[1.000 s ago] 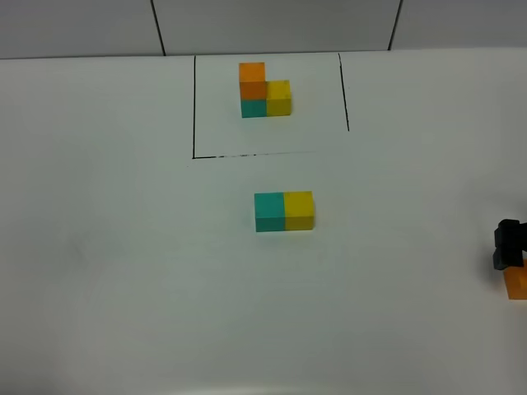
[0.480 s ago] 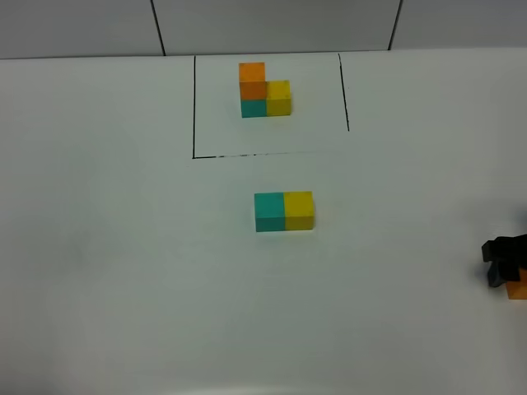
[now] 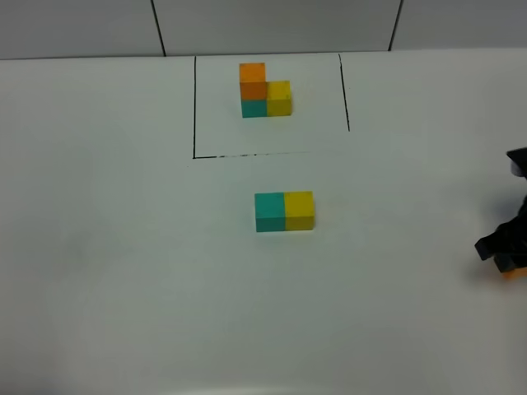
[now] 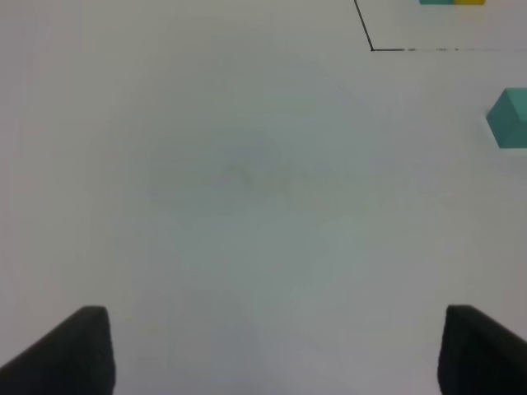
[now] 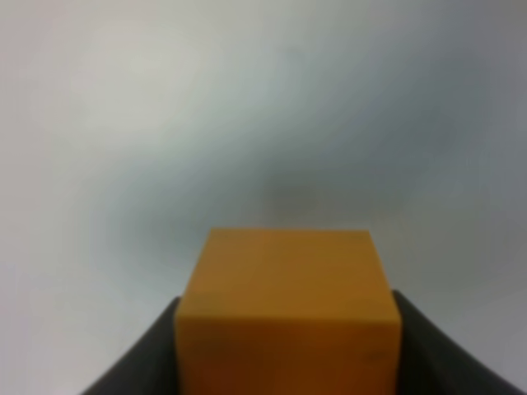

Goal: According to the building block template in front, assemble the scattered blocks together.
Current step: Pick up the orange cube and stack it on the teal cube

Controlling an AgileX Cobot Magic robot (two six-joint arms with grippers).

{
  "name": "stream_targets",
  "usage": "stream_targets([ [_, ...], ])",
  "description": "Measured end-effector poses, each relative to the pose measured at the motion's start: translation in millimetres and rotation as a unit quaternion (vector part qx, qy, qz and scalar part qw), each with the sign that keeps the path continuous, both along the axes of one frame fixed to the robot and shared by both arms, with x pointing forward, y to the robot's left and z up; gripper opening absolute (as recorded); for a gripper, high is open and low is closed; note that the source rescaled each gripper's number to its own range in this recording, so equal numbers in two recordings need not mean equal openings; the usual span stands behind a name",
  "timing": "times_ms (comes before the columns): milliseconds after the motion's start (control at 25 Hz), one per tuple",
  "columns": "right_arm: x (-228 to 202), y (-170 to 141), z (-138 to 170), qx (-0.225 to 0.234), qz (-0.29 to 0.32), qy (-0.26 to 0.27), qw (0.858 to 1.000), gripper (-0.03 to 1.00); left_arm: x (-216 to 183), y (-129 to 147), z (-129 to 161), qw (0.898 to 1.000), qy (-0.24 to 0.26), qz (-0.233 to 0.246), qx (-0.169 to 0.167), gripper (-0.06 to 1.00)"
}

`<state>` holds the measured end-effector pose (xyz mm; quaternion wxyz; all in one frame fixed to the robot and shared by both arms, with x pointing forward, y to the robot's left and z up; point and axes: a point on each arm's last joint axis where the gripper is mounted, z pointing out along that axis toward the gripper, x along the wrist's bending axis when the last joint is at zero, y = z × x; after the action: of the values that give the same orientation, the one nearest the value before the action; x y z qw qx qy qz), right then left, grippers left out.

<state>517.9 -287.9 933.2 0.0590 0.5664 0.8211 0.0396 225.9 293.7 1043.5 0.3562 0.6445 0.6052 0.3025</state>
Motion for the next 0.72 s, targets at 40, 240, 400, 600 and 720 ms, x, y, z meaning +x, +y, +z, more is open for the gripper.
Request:
stream_targets([
  [40,3,12,7,-0.013,0.057,-0.004,0.998,0.01,0,0,0,1.000,0.000,0.000,0.000,0.82],
  [240,18,85,42,-0.047,0.317,-0.027,0.947,0.00,0,0,0,1.000,0.000,0.000,0.000,0.82],
  [400,25,147,58,-0.061,0.451,-0.015,0.890,0.00,0,0,0,1.000,0.000,0.000,0.000,0.82],
  [600,42,211,64,-0.075,0.526,-0.002,0.847,0.00,0,0,0,1.000,0.000,0.000,0.000,0.82],
  [720,50,236,63,-0.078,0.551,0.006,0.831,0.00,0,0,0,1.000,0.000,0.000,0.000,0.82],
])
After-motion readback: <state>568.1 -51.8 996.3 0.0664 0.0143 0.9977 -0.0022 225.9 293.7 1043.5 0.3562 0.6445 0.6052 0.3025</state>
